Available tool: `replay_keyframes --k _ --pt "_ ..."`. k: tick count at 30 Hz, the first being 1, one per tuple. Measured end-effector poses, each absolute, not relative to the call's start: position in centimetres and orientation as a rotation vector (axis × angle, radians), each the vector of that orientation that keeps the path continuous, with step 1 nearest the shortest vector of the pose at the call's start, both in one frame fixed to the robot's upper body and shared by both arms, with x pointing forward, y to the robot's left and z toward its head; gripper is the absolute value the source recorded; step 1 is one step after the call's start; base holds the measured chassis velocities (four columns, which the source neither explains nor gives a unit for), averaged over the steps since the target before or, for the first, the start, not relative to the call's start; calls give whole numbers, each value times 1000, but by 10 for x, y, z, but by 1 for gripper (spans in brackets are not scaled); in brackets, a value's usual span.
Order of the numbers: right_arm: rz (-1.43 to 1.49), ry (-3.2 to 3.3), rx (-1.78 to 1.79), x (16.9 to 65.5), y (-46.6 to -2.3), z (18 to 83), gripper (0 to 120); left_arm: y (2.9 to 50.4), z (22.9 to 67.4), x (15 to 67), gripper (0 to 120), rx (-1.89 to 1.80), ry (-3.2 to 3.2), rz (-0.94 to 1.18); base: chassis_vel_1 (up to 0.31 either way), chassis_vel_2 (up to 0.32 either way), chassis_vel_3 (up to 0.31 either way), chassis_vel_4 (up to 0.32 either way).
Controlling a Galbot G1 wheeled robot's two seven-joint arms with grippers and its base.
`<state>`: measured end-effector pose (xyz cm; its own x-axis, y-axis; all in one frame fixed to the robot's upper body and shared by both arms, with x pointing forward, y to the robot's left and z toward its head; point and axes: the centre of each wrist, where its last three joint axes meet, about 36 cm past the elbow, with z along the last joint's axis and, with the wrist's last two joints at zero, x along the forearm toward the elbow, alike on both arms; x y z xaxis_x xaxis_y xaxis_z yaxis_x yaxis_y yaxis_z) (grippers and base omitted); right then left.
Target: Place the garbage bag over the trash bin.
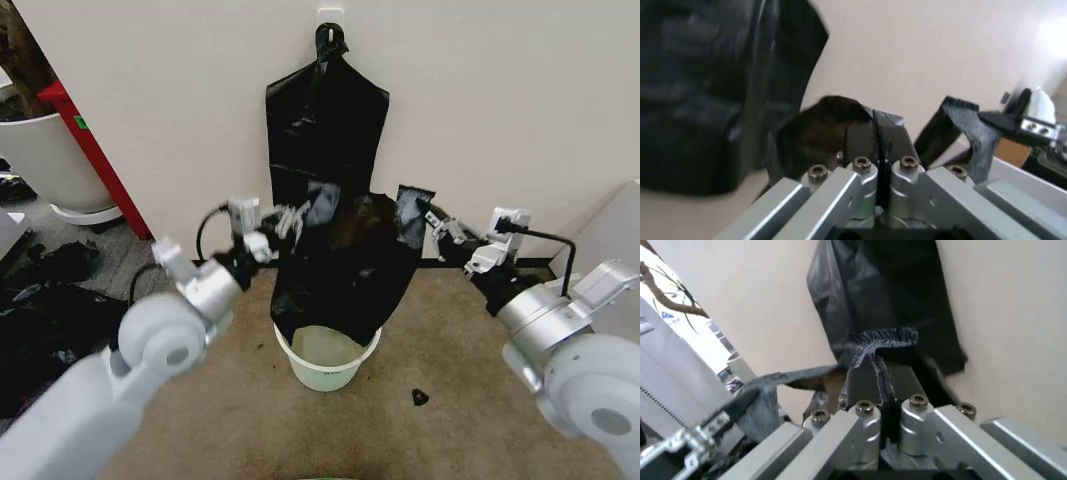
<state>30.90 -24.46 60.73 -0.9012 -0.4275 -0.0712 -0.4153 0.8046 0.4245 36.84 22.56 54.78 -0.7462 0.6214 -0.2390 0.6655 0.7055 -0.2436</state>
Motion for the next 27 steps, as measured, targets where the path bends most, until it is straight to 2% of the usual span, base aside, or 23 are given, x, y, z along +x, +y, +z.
replay_keyframes --k 15,22,27 --pt "-817 -2781 783 297 -208 578 0 247 494 317 0 703 2892 -533 0 0 0 0" --pt "-830 -2789 709 308 -230 602 0 229 517 278 0 690 2866 -651 0 0 0 0" --pt "-812 -2828 700 311 -240 612 0 235 538 262 0 629 2870 -646 0 0 0 0"
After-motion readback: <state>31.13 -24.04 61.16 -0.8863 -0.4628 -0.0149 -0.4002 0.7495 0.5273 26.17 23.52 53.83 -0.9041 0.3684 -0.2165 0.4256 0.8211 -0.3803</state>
